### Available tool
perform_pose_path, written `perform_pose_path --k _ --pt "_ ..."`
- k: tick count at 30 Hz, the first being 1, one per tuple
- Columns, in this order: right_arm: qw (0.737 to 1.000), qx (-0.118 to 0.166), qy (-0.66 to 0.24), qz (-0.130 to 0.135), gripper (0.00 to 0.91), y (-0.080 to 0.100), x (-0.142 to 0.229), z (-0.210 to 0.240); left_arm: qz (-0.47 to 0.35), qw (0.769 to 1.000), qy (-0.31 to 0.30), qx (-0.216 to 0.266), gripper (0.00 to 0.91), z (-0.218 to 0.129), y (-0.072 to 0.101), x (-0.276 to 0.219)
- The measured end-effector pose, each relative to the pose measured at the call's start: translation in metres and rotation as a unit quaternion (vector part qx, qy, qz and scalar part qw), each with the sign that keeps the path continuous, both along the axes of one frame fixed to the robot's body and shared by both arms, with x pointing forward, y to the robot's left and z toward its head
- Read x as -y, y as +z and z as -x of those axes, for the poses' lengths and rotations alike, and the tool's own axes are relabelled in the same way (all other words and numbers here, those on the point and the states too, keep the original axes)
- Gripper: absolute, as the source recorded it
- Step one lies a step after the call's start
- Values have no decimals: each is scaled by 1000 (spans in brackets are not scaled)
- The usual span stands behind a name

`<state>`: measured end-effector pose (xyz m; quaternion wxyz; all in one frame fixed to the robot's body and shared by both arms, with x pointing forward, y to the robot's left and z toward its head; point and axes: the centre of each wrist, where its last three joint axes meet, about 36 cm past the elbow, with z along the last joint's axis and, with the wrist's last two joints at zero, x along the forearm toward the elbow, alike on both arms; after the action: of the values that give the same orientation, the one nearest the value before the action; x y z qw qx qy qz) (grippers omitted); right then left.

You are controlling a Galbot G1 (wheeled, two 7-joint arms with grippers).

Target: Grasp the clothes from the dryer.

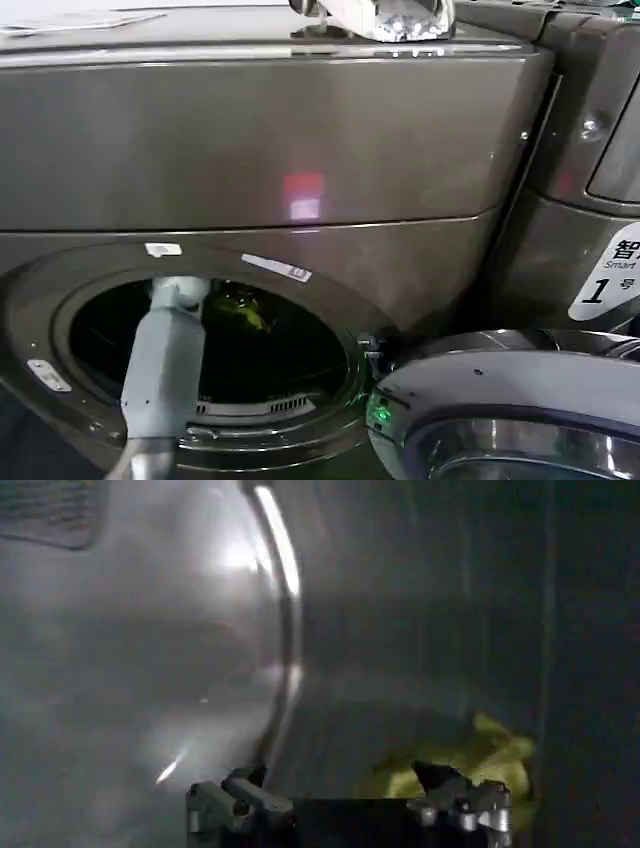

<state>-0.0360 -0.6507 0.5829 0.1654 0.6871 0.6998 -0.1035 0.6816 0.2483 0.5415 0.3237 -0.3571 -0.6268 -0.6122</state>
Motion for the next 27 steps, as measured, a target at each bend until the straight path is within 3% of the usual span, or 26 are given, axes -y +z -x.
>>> perform_pose_path --k 13,27 --pt "1000 0 5 3 907 -2 -1 -5 -9 998 17 -56 907 -23 -27 -11" --pt "1000 1 7 3 907 -4 0 -6 3 998 31 -49 907 -37 -58 -26"
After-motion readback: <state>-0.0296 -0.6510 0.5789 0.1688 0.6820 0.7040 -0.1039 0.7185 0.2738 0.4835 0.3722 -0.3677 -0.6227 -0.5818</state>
